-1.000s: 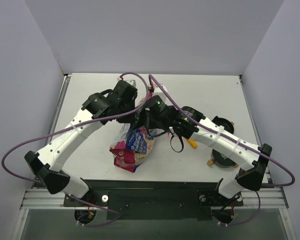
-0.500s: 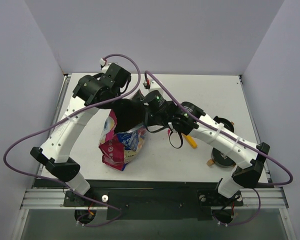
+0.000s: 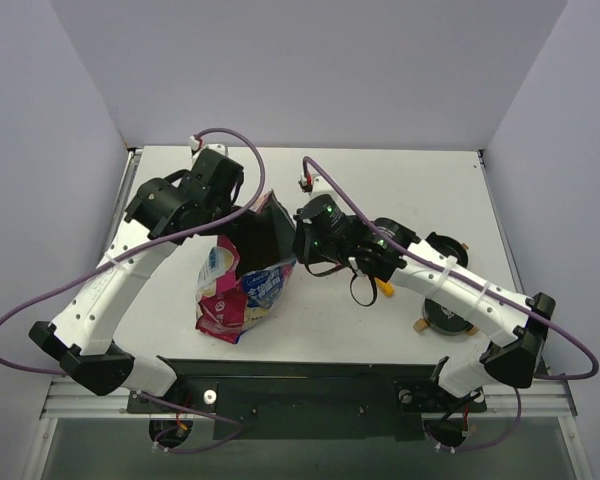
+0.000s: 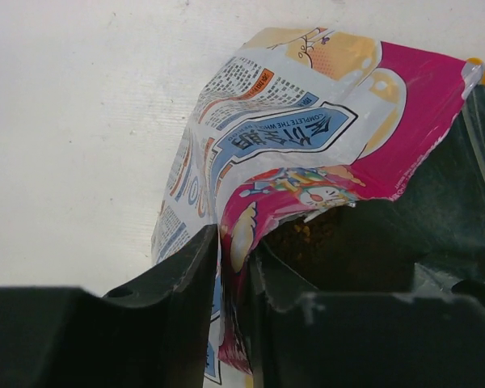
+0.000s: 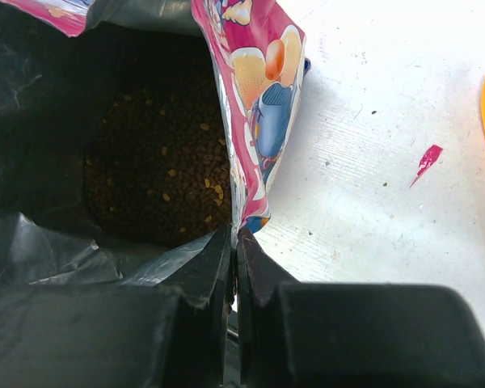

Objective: Serve the pet food

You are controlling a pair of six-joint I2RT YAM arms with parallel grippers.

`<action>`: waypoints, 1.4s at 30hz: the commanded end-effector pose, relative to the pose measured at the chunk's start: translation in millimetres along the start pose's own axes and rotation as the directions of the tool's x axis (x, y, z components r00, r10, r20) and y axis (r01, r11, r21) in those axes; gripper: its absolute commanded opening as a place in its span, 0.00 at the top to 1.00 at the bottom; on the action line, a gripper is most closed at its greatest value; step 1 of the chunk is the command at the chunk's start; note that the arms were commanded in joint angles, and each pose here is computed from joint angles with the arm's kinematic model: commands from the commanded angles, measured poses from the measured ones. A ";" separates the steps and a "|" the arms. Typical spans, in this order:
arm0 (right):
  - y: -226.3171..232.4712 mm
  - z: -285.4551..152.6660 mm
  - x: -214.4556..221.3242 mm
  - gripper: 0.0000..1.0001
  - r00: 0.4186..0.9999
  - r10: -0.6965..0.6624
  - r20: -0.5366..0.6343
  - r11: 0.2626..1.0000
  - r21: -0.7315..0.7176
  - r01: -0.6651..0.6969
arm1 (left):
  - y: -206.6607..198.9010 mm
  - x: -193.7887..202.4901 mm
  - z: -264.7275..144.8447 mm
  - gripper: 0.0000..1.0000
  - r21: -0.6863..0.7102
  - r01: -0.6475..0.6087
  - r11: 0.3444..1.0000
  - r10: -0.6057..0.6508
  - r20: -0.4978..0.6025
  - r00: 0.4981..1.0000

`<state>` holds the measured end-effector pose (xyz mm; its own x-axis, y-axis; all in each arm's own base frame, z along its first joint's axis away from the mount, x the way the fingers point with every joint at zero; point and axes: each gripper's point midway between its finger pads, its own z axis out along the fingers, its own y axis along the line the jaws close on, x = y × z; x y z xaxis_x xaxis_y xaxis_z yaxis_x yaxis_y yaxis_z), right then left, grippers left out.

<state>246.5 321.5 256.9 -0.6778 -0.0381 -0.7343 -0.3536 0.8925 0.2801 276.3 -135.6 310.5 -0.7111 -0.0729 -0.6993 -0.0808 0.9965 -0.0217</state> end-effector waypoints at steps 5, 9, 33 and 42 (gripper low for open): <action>-10.4 -14.9 -9.2 1.00 0.999 0.008 0.033 1.000 0.013 -0.009 | 6.8 12.3 3.0 0.53 -0.016 -0.066 0.998 0.065 -0.056 0.996; -11.5 -14.7 -8.2 1.00 0.999 0.006 0.034 1.000 0.020 -0.006 | 2.8 5.6 1.8 0.72 0.004 -0.093 0.996 0.093 -0.046 0.995; -40.6 15.2 23.2 0.63 0.975 0.148 -0.165 0.984 0.122 -0.129 | -71.9 -7.2 -42.7 1.00 0.436 0.114 0.892 -0.111 -0.032 0.993; 28.0 4.2 -14.1 1.00 0.988 0.132 -0.083 0.988 -0.076 -0.138 | -17.5 2.0 -5.0 0.56 0.138 0.091 0.986 -0.088 -0.031 0.996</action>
<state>255.2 323.1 223.5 -0.8166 0.0000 -0.5772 -0.2357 0.9129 0.3334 264.7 -173.2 299.9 -0.7727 -0.1027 -0.6264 0.0262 0.9808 -0.1932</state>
